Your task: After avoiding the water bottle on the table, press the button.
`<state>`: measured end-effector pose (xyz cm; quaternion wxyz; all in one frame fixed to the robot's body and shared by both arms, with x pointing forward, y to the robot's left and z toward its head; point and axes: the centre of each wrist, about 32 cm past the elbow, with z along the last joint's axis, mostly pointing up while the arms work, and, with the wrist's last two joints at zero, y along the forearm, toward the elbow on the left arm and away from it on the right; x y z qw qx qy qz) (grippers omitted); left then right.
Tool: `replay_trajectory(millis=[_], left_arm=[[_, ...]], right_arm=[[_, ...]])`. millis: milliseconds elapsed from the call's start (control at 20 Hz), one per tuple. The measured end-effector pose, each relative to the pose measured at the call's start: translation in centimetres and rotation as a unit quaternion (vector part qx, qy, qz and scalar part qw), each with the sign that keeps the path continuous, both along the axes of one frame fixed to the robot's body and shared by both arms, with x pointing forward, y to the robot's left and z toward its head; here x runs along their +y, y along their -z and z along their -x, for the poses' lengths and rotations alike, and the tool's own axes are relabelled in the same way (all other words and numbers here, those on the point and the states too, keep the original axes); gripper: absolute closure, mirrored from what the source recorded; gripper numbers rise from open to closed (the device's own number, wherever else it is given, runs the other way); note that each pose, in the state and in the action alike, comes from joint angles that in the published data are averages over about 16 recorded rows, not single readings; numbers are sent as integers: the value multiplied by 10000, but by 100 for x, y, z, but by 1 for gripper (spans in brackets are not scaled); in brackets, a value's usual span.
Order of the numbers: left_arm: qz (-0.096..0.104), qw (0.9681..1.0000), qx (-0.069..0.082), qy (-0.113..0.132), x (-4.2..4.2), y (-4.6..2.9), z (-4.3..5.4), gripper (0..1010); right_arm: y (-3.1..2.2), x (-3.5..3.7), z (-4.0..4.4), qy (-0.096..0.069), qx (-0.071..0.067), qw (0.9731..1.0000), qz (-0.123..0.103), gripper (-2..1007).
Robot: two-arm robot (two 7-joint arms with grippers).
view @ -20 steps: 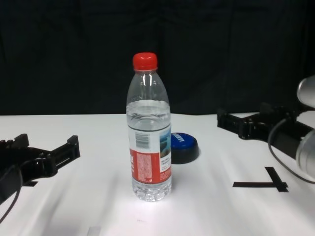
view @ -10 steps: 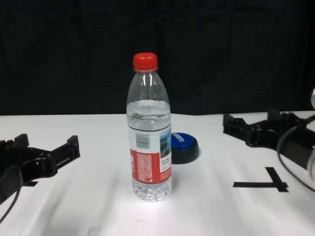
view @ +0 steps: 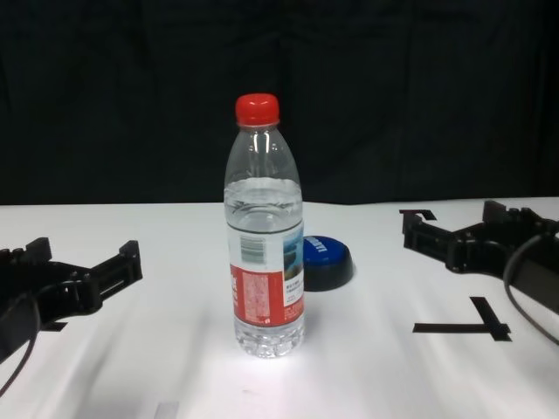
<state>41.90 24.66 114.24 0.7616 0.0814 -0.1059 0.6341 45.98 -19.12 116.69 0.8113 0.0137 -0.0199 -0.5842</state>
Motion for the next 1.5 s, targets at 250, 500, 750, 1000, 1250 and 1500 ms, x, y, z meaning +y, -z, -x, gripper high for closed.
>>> replay_trajectory(millis=[250, 500, 750, 1000, 1250, 1500], left_arm=[[0, 10000, 0, 0, 0, 0, 0, 7], [0, 10000, 0, 0, 0, 0, 0, 7], [0, 10000, 0, 0, 0, 0, 0, 7], [0, 10000, 0, 0, 0, 0, 0, 7], [0, 10000, 0, 0, 0, 0, 0, 7], [0, 10000, 0, 0, 0, 0, 0, 7]], right_arm=[[-4, -30, 11, -122, -2, 9999, 77, 2], [-13, -59, 9, -278, -17, 9995, 164, 2], [-23, -72, 9, -432, -32, 9988, 224, 2], [-19, -59, 25, -544, -20, 9983, 228, 2], [-8, -36, 47, -599, 5, 9980, 200, 2], [3, -15, 68, -599, 16, 9980, 181, 2]])
